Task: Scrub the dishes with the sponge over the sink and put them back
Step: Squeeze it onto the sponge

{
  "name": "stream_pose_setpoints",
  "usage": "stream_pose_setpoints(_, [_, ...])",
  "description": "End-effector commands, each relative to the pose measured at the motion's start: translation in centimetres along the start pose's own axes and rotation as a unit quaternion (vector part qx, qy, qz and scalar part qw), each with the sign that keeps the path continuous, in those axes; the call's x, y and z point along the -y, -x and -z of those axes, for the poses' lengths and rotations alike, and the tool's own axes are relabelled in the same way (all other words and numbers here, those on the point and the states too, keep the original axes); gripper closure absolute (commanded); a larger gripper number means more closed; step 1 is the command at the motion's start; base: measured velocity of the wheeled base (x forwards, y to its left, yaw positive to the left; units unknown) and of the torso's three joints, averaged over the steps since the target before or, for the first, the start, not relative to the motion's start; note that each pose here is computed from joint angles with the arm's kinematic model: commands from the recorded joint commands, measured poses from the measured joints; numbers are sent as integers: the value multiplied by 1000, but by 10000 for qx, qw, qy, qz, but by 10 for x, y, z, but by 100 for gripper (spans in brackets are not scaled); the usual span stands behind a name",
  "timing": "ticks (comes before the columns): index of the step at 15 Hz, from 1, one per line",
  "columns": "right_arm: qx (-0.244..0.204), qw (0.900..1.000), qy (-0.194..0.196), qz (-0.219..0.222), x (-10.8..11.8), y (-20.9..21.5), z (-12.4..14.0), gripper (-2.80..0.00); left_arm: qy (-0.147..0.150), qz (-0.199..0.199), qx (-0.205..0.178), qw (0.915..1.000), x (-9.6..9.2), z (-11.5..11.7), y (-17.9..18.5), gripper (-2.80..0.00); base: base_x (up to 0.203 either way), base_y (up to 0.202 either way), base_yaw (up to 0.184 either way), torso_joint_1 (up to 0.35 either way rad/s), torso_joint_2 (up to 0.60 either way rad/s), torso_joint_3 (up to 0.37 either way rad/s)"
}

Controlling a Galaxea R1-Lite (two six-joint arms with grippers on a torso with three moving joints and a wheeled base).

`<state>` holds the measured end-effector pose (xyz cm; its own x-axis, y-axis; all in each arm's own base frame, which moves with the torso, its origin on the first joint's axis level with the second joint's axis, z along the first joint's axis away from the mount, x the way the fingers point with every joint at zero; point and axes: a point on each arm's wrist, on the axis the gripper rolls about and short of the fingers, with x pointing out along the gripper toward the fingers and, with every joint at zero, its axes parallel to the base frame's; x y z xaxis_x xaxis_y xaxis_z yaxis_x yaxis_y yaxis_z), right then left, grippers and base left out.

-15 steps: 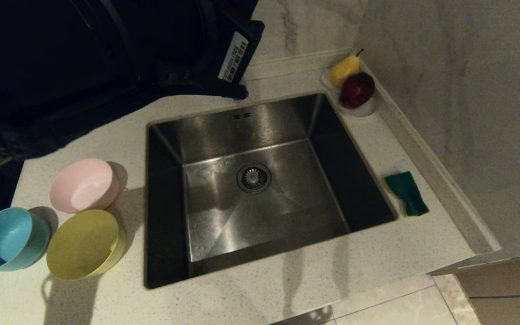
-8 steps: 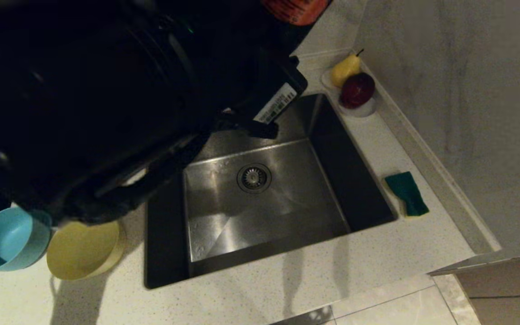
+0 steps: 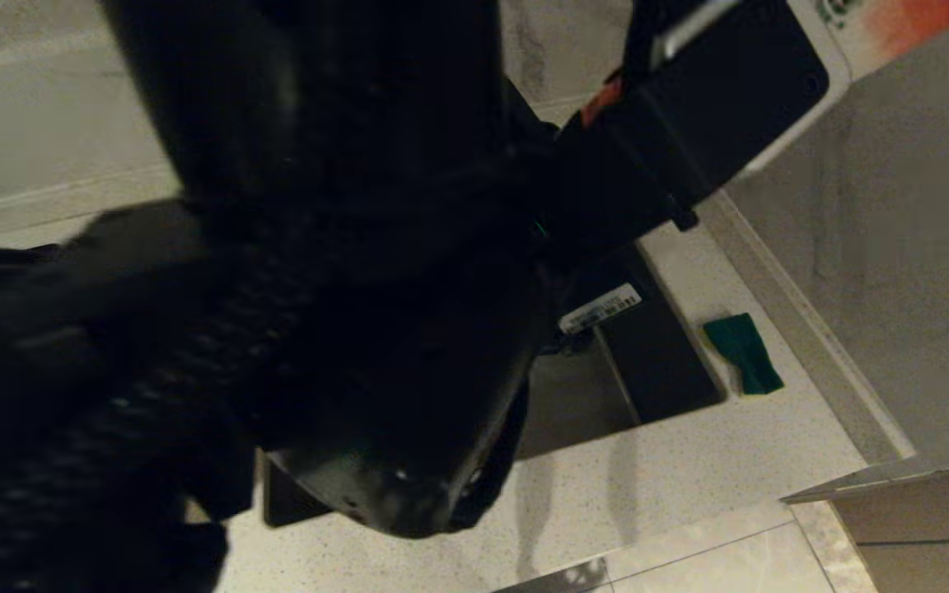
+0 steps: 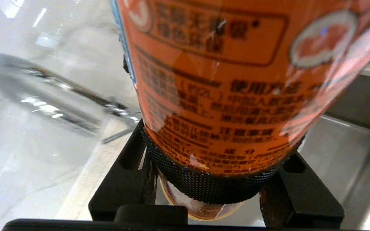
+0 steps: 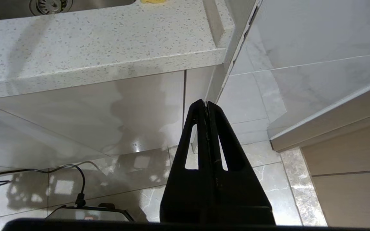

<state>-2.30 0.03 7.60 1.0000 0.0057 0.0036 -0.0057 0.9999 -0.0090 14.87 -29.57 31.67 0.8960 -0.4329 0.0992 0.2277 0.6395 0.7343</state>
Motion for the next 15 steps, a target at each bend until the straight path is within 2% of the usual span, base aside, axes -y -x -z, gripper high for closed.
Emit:
stream_pose_setpoints(1, [5,10000,1,-2,0,0,0,0,-284,112,-148,9994,36,7,-18,0,0,0,0,0,0,0])
stream_pose_setpoints(5, [5,10000,1,-2,0,0,0,0,-618,294,-399,9969,70,20,-31,0,0,0,0,0,0,0])
stream_pose_setpoints(8, [5,10000,1,-2,0,0,0,0,-693,346,-446,9960,80,22,-35,0,0,0,0,0,0,0])
stream_pose_setpoints(13, [5,10000,1,-2,0,0,0,0,-1083,481,-525,9916,93,28,-39,0,0,0,0,0,0,0])
stream_pose_setpoints(15, [5,10000,1,-2,0,0,0,0,-1311,480,-666,9880,100,32,-41,0,0,0,0,0,0,0])
